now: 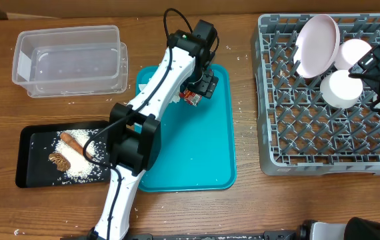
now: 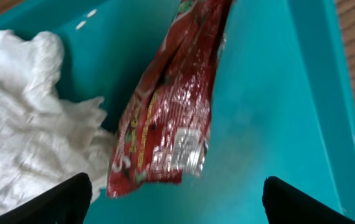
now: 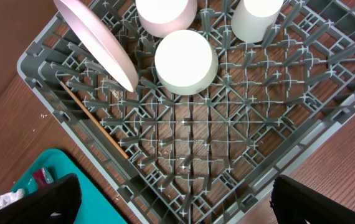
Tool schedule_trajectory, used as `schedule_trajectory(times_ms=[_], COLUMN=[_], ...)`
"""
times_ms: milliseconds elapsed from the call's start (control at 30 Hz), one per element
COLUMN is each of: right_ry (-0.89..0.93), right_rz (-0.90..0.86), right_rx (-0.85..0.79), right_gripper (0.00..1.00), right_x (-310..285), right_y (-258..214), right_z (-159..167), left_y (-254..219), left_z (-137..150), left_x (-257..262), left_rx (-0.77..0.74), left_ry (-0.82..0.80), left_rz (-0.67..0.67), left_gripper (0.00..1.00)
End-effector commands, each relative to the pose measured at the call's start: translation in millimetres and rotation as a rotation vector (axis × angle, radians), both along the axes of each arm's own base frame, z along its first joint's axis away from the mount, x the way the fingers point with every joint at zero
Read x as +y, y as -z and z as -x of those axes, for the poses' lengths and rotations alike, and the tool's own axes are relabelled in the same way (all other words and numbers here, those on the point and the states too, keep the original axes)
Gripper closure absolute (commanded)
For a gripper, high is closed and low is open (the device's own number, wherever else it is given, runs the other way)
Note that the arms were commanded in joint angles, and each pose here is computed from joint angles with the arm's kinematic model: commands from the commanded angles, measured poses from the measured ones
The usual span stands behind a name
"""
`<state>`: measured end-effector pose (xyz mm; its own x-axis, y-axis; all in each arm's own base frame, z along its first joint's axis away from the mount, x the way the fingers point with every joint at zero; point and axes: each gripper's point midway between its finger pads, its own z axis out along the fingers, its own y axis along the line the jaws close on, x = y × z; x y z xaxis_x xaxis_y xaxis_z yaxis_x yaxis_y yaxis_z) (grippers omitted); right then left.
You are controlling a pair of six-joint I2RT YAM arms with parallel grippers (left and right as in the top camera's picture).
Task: Sort waste into correct bins and load items into the dishwasher
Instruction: 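Grasp the red snack wrapper with the left gripper and lift it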
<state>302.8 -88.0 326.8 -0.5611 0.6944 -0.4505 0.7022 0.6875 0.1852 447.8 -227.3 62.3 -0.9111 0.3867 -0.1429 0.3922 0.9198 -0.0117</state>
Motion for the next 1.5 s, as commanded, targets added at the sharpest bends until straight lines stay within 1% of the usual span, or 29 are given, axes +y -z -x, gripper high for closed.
schedule_trajectory(times_ms=[0,100,233,267,333,400,533,667,800,867,900,967,1067,1267,1367,1400,1467], right_ry=[0.008,0.008,0.008,0.008,0.008,0.008,0.008,0.008,0.008,0.008,0.008,0.008,0.008,0.008,0.008,0.008,0.008], right_rz=[0.003,0.003,0.003,0.003,0.003,0.003,0.003,0.003,0.003,0.003,0.003,0.002,0.003,0.003,0.003,0.003,0.003], right_rx=[-0.021,-0.021,-0.021,-0.021,-0.021,-0.021,-0.021,-0.021,-0.021,-0.021,-0.021,-0.021,-0.021,-0.021,-0.021,-0.021,-0.021], right_gripper=[0.00,0.00,0.00,0.00,0.00,0.00,0.00,0.00,0.00,0.00,0.00,0.00,0.00,0.00,0.00,0.00,0.00], right_x=[-1,-1,-1,-1,-1,-1,-1,-1,-1,-1,-1,-1,-1,-1,-1,-1,-1], right_y=[-5,-5,-5,-5,-5,-5,-5,-5,-5,-5,-5,-5,-5,-5,-5,-5,-5], right_z=[1,1,1,1,1,1,1,1,1,1,1,1,1,1,1,1,1], left_y=[15,29,33,33,33,33,34,37,38,37,34,27,-1,-77,-114,-130,-140], left_z=[-10,-11,-11,-11,-11,-9,-7,-4,0,2,4,6,3,-20,-36,-45,-49], left_x=[2,8,9,9,8,8,9,10,12,14,15,16,16,23,50,75,102], left_rx=[-0.008,-0.001,0.003,0.004,0.007,0.014,0.024,0.037,0.051,0.061,0.068,0.076,0.059,-0.086,-0.195,-0.247,-0.266], left_ry=[0.015,0.010,0.009,0.009,0.010,0.007,0.008,0.009,0.009,0.001,-0.011,-0.022,-0.063,-0.178,-0.329,-0.429,-0.524], left_rz=[-0.023,-0.068,-0.076,-0.075,-0.071,-0.069,-0.074,-0.080,-0.088,-0.092,-0.095,-0.098,-0.085,-0.012,-0.008,-0.015,-0.018], left_gripper=[0.11,0.12,0.16,0.18,0.28,0.33,0.39,0.53,0.75,0.90,0.96,0.96,0.96,0.96,0.96,0.96,0.96])
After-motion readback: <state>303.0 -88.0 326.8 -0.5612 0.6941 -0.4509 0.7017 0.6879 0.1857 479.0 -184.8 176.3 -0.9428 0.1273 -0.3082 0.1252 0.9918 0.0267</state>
